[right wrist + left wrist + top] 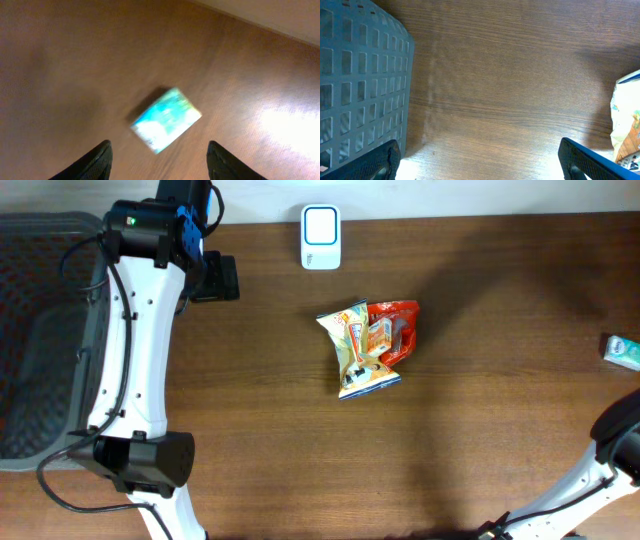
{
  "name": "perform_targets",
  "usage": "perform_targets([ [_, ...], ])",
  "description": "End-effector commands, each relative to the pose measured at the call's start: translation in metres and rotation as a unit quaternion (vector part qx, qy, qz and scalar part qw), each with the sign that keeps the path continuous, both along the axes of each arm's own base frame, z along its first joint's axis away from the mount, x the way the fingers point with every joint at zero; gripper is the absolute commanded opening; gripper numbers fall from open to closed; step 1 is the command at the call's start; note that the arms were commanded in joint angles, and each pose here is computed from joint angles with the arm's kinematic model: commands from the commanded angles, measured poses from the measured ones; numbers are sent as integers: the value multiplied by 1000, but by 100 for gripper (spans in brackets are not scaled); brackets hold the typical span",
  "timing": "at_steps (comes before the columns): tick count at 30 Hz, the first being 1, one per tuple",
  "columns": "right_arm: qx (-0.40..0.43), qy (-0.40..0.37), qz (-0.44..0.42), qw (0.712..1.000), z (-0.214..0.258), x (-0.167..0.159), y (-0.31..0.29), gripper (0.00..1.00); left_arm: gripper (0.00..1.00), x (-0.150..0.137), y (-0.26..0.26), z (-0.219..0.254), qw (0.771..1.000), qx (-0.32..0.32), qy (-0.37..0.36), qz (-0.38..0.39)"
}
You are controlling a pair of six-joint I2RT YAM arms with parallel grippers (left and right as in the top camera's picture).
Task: Scan the item barcode
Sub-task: 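Carry the green pack to the right edge and release it, then grasp the orange tissue pack from the pile with the right gripper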
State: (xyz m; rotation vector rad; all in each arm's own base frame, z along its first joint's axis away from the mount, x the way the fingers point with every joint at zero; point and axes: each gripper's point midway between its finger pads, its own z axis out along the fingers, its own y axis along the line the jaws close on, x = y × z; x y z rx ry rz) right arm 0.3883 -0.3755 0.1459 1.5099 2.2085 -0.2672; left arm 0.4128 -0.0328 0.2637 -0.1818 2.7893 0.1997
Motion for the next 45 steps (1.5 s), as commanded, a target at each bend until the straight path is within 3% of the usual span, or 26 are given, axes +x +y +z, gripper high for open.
perform_targets([
  [1, 146, -132, 152, 969, 28, 47, 77, 53, 99, 1, 0, 2, 1000, -3, -3, -2],
  [4, 271, -147, 303, 901, 32, 69, 190, 52, 99, 1, 0, 2, 1000, -3, -3, -2],
  [8, 303, -53, 477, 823, 23, 62, 321, 61, 99, 1, 0, 2, 1000, -3, -3, -2],
  [9, 295, -23, 513, 806, 19, 62, 357, 78, 99, 1, 0, 2, 1000, -3, -3, -2],
  [10, 275, 3, 542, 794, 13, 63, 384, 78, 99, 1, 0, 2, 1000, -3, -3, -2],
  [11, 240, 39, 571, 784, 4, 65, 414, 87, 99, 1, 0, 2, 1000, -3, -3, -2],
  [14, 166, 119, 560, 803, -29, 68, 471, 87, 99, 1, 0, 2, 1000, -3, -3, -2],
  [15, 163, 119, 571, 796, -35, 70, 487, 86, 99, 1, 0, 2, 1000, -3, -3, -2],
  [17, 151, 130, 579, 791, -49, 69, 519, 76, 99, 1, 0, 2, 1000, -3, -3, -2],
  [18, 130, 148, 556, 808, -57, 68, 519, 72, 99, 1, 0, 2, 1000, -3, -3, -2],
  [22, 114, 189, 539, 813, -80, 59, 518, 71, 99, 1, 0, 2, 1000, -3, -3, -2],
  [25, 114, 215, 531, 812, -100, 52, 510, 59, 99, 1, 0, 2, 1000, -3, -3, -2],
  [28, 118, 219, 525, 814, -104, 51, 504, 31, 99, 1, 0, 2, 1000, -3, -3, -2],
  [30, 123, 222, 525, 813, -104, 49, 504, 5, 99, 1, 0, 2, 1000, -3, -3, -2],
  [34, 162, 209, 519, 813, -72, 48, 502, 4, 99, 1, 0, 2, 1000, -3, -3, -2],
  [37, 233, 133, 568, 778, -16, 56, 507, 4, 99, 1, 0, 2, 1000, -3, -3, -2],
  [42, 418, -35, 643, 641, 66, 42, 534, 4, 99, 1, 0, 2, 1000, -3, -3, -2],
  [45, 460, -68, 634, 618, 79, 42, 542, 4, 99, 1, 0, 2, 1000, -3, -3, -2],
])
